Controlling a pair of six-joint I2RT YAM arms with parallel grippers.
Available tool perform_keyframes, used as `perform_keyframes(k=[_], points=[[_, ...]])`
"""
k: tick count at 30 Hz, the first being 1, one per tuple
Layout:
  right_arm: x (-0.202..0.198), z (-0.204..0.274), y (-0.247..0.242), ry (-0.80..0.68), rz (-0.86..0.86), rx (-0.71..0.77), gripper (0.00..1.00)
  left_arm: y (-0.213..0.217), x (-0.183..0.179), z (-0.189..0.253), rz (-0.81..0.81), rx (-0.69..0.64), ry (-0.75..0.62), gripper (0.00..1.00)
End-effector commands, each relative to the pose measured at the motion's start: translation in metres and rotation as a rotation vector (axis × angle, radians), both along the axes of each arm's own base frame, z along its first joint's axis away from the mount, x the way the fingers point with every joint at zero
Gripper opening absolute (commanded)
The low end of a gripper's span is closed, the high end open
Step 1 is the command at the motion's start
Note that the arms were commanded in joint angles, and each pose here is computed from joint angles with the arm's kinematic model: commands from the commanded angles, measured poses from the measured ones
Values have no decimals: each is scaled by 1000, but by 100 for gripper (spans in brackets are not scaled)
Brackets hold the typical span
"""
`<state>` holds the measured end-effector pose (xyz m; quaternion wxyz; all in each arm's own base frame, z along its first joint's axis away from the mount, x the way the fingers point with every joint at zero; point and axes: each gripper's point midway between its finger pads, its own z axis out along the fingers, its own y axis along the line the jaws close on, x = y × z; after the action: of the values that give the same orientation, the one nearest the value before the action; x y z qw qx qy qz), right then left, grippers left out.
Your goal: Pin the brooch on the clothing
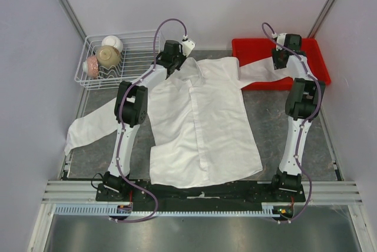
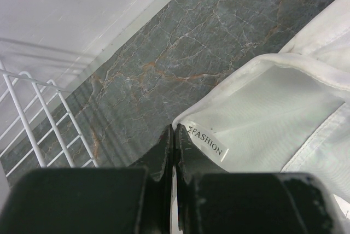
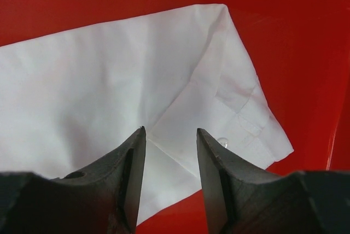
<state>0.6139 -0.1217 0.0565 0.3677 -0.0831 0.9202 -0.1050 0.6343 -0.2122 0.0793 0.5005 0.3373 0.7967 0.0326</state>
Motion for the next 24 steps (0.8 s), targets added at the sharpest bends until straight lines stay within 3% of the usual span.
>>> perform_keyframes(k=[1, 8, 15, 24], points=[[4, -16, 1, 0, -26, 19, 50, 1, 7, 24, 18, -62, -53, 2], [3, -25, -2, 15, -43, 24, 50, 6, 8, 21, 29, -65, -48, 2], [4, -13, -16, -5, -66, 0, 22, 5, 8, 18, 26, -62, -45, 2], [9, 38, -37, -84, -51, -71, 8, 7, 8, 17, 26, -57, -44, 2]])
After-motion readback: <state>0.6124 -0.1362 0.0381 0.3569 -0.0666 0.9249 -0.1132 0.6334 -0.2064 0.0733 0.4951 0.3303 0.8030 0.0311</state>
